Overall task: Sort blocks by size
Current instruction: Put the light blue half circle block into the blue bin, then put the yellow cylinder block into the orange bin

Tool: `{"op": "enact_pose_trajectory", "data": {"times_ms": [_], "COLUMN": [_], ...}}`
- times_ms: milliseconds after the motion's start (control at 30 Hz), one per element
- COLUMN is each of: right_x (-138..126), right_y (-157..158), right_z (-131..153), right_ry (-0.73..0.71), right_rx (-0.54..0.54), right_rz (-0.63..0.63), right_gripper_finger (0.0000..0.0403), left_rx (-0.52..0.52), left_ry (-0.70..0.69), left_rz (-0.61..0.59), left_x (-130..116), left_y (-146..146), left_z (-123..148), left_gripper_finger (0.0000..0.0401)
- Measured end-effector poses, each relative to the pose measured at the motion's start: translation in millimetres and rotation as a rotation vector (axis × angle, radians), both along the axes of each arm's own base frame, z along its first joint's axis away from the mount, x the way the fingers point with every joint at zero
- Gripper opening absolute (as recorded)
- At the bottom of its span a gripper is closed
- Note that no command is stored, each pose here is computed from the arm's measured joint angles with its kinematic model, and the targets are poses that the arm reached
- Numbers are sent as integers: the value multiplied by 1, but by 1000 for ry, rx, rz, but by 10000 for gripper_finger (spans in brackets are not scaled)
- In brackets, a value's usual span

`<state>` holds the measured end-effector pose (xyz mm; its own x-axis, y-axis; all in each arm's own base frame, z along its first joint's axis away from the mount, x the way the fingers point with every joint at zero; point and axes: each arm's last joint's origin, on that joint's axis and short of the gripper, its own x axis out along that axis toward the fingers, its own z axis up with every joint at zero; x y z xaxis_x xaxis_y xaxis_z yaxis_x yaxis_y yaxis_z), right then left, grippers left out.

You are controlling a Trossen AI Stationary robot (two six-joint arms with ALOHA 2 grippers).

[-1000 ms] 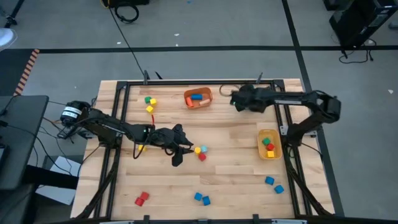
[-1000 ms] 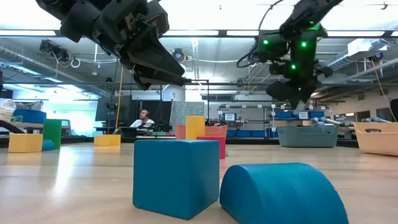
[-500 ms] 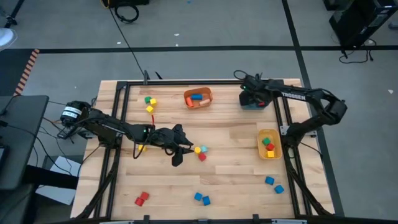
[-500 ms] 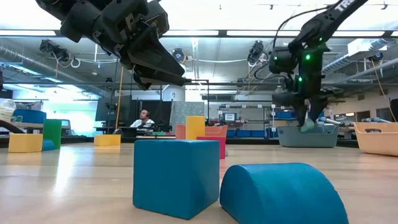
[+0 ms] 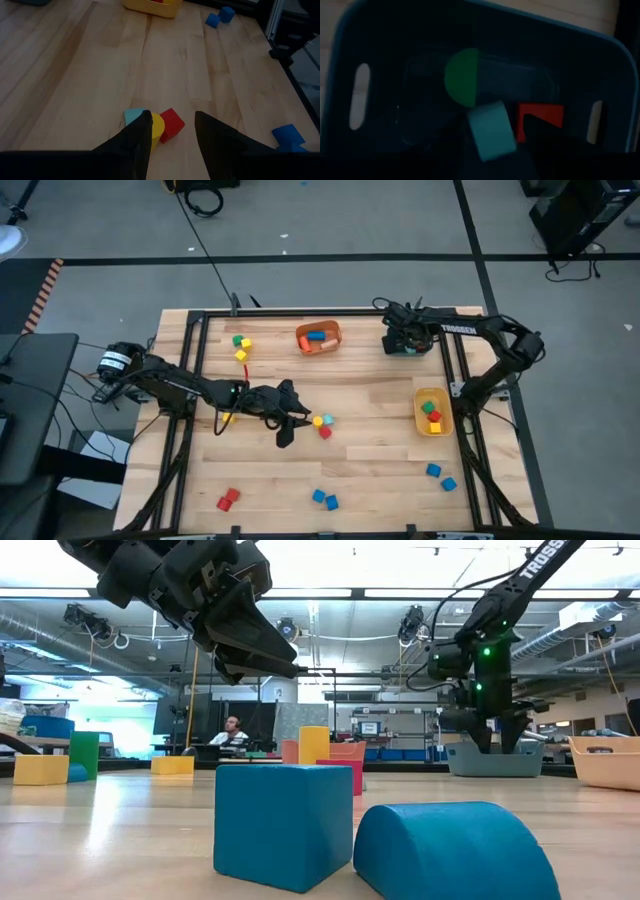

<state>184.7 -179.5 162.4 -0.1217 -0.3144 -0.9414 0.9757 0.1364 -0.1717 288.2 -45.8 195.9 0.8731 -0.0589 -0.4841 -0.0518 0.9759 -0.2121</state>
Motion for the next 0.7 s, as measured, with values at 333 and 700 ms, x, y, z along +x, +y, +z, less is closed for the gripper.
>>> {"op": "enact_pose_trajectory", "data": {"times_ms": [333,700], "right_x": [-6,7], "right_y": [18,93], "right_z": [37,80], "right_ry": [-83,-230], "right_rx": [-73,-205], "right_rz": [85,276], "right_gripper_finger": [264,242], "left_rx": [0,170], "left_ry": [0,-14], "left_rz": [0,66], "left_x": [0,-2], "left_y": [0,-6], "left_z": [0,0], "left_gripper_finger": [157,157]}}
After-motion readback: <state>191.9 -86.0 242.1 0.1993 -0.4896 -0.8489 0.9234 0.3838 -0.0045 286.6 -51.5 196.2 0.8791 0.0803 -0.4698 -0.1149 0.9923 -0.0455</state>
